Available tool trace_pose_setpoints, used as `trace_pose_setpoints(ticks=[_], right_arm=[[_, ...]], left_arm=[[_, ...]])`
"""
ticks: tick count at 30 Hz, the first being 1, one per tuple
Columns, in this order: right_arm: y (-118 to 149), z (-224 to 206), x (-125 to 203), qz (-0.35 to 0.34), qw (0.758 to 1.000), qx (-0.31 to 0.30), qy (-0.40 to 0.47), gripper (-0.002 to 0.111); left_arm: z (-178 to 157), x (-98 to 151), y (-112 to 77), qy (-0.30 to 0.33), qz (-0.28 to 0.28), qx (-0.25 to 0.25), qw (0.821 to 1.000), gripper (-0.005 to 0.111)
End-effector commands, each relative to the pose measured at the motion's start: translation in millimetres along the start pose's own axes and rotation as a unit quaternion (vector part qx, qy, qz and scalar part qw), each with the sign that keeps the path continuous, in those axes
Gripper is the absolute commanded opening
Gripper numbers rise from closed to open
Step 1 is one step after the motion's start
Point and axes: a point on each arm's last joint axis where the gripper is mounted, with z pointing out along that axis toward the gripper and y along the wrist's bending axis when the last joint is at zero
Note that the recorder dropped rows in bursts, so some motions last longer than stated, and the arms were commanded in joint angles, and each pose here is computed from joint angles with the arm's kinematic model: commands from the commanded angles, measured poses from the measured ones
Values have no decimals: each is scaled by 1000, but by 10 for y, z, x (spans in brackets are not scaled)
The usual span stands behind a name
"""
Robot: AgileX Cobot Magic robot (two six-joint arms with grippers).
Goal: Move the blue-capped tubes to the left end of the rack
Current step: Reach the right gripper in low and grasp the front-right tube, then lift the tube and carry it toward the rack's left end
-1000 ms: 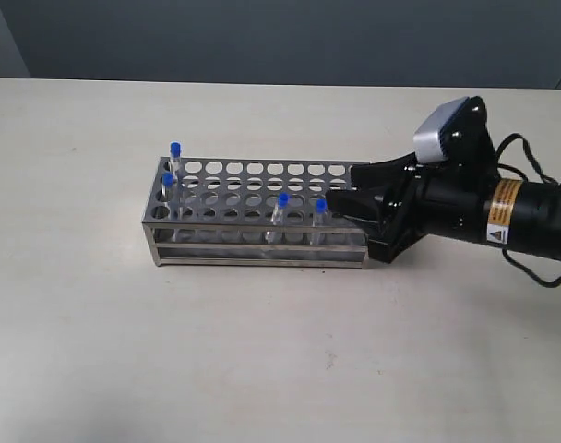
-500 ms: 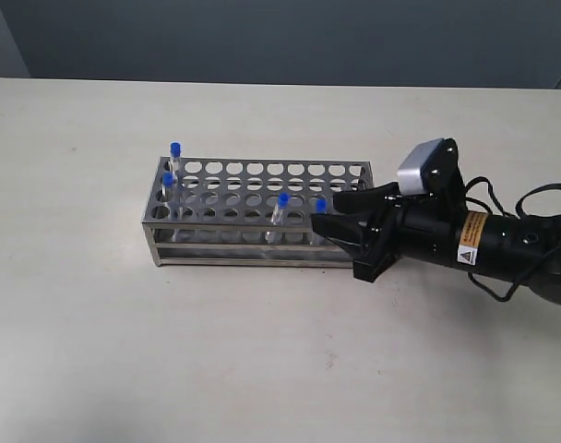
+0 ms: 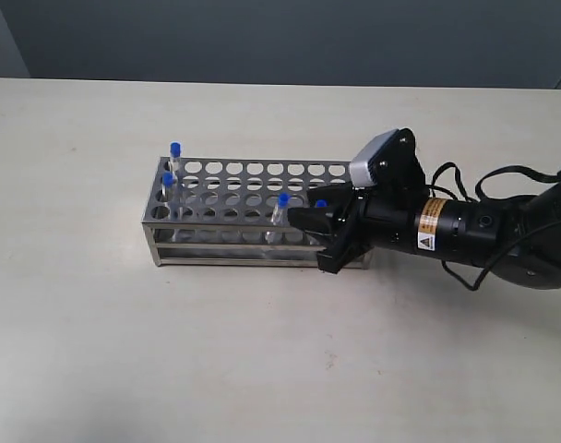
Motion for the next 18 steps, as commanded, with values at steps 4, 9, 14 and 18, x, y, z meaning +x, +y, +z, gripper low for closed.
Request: trace_pose_setpoints(ticks=[4, 9, 14, 18], right_arm=[[-14, 10, -9, 1, 1000, 10, 1, 0], [9, -55, -182, -17, 1000, 13, -20, 0], [54, -218, -591, -59, 996, 31, -67, 0], [55, -310, -940, -95, 989, 48, -102, 0]], left_arm=[[-4, -5, 0, -2, 0, 1, 1000, 1], [-4, -5, 0, -2, 0, 1, 1000, 1], [-4, -5, 0, -2, 0, 1, 1000, 1], [-4, -5, 0, -2, 0, 1, 1000, 1]])
